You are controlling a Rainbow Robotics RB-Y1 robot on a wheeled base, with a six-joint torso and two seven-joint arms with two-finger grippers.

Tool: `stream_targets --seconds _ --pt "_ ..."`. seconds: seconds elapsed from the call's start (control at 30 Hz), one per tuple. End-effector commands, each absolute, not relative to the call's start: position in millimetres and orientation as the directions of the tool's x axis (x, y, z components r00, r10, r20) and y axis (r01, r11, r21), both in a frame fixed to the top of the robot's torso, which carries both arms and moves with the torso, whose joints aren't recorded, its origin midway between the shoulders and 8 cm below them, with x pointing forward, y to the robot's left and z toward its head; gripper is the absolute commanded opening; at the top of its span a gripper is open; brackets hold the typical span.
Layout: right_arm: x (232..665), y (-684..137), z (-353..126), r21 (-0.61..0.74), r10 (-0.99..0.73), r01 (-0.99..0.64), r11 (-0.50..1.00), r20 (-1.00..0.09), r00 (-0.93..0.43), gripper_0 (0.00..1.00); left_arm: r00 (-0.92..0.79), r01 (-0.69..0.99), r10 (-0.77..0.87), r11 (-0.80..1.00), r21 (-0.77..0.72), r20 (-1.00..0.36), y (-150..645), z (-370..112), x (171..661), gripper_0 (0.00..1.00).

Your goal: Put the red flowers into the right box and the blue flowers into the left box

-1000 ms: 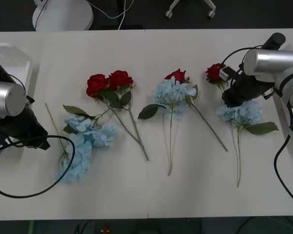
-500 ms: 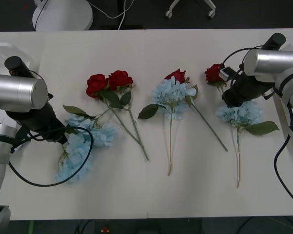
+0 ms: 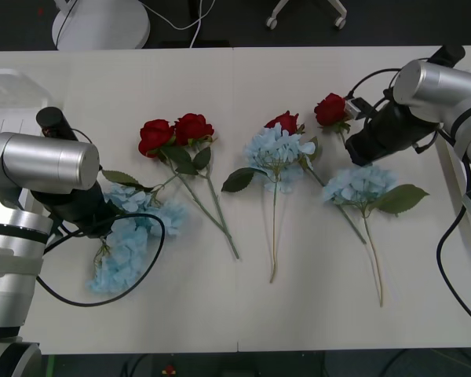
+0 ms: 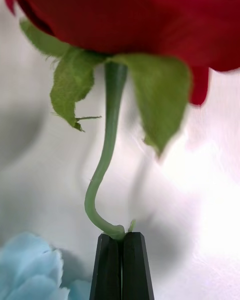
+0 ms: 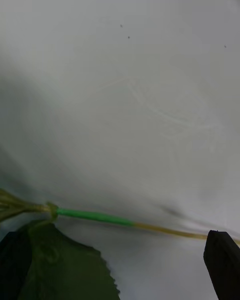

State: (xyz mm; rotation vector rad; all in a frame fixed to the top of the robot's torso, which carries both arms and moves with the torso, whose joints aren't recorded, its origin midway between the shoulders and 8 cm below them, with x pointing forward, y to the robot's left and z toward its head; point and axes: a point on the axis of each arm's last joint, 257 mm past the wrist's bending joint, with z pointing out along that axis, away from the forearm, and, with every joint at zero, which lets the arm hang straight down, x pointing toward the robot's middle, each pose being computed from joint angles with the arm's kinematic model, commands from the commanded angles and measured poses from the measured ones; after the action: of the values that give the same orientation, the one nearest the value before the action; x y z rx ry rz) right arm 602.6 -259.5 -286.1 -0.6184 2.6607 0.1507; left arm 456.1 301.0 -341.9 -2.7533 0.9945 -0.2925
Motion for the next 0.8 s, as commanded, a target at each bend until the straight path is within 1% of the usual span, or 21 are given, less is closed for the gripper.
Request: stream_targets --seconds 0.03,0.17,0.3,0.5,0.57,0.6,0.63,0.67,0.7,0.73,0.77,0.8 --pt "640.6 -252.3 -202.3 0.025 -0.355 -0.433 0.901 -0.529 -0.771 0.0 0.725 -0.647 -0.684 -0.718 -0.256 0.087 302.1 -354.2 434.1 1.0" --pt "648.7 -280.3 -171.8 -0.007 -0.344 -0.409 0.912 -0.556 -0.757 0.0 0.727 -0.654 -0.684 -0.716 -0.246 0.062 313.6 -352.4 408.0 1.0" --pt "645.1 -317.5 -153.5 -0.019 -0.317 -0.368 0.93 -0.552 -0.771 0.0 0.717 -0.668 -0.695 -0.709 -0.226 0.06 315.8 -357.9 395.4 1.0" --pt "621.5 -397.5 -130.8 -0.044 -0.258 -0.276 0.96 -0.516 -0.817 0.0 0.714 -0.675 -0.699 -0.706 -0.215 0.052 319.5 -361.5 389.5 1.0" --pt "609.3 -436.0 -117.5 -0.068 -0.229 -0.226 0.972 -0.506 -0.832 0.0 0.714 -0.674 -0.697 -0.708 -0.211 0.059 318.6 -360.7 390.4 1.0" --pt "606.8 -446.3 -113.9 -0.078 -0.222 -0.213 0.974 -0.507 -0.833 0.0 0.714 -0.674 -0.697 -0.708 -0.212 0.059 319.8 -360.3 390.5 0.98" --pt "601.2 -467.1 -107.7 -0.103 -0.213 -0.186 0.977 -0.503 -0.838 0.0 0.713 -0.677 -0.699 -0.706 -0.21 0.054 321.5 -361.6 388.8 0.78" --pt "597.5 -488.1 -100.2 -0.137 -0.206 -0.158 0.978 -0.506 -0.838 0.0 0.711 -0.68 -0.702 -0.703 -0.21 0.05 323.1 -362.3 387.5 0.46" --pt "593.9 -505.6 -95.4 -0.164 -0.2 -0.134 0.977 -0.507 -0.839 0.0 0.709 -0.682 -0.704 -0.7 -0.209 0.044 325.3 -363.6 385.4 0.21" --pt "592.4 -513.2 -93.6 -0.176 -0.195 -0.121 0.977 -0.508 -0.839 0.0 0.708 -0.683 -0.704 -0.7 -0.208 0.042 325.5 -364.2 384.7 0.07" --pt "587.6 -528.7 -94.4 -0.2 -0.188 -0.098 0.975 -0.503 -0.844 0.0 0.707 -0.686 -0.706 -0.698 -0.206 0.036 327.2 -365.4 382.7 0.0" --pt "584.3 -540.8 -97.2 -0.216 -0.177 -0.075 0.974 -0.501 -0.847 0.0 0.704 -0.689 -0.709 -0.695 -0.205 0.037 328.2 -365.4 382.9 0.0"
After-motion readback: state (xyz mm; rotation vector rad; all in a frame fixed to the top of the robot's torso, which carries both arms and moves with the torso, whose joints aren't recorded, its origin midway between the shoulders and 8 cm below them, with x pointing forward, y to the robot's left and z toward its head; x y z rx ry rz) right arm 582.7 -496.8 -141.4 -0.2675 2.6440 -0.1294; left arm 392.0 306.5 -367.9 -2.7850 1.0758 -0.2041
